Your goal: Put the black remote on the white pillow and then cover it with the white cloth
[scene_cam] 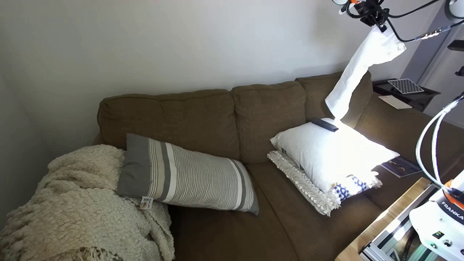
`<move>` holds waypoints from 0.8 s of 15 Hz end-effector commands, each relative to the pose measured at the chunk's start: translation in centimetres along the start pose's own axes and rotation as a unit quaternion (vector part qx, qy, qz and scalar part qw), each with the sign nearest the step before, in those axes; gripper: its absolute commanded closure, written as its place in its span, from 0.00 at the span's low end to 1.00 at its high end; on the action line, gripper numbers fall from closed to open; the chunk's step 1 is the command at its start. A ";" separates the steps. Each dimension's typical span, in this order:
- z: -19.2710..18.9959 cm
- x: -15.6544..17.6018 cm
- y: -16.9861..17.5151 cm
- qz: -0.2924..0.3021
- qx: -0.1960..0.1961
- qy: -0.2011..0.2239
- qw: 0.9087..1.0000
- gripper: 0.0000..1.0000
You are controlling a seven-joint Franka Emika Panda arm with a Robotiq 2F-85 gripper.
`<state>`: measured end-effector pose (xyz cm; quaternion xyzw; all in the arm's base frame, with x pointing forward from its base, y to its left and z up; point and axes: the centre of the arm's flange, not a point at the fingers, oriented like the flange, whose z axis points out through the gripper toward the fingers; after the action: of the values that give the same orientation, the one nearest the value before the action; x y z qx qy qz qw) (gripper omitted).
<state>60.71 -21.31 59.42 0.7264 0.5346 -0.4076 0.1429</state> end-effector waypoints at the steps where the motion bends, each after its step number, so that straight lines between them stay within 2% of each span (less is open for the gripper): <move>1: 1.9 0.2 -0.6 -0.024 0.048 -0.020 0.998 0.99; 4: 4.1 2.5 0.8 -0.026 0.106 -0.053 0.993 0.99; 6: 5.5 3.3 1.6 -0.033 0.133 -0.060 0.989 0.99; 9: 6.6 3.5 2.1 -0.035 0.158 -0.059 0.985 0.99; 12: 6.6 3.2 2.4 -0.009 0.168 -0.045 0.985 0.99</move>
<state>59.88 -23.59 51.43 0.6965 0.4838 -0.5280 0.0441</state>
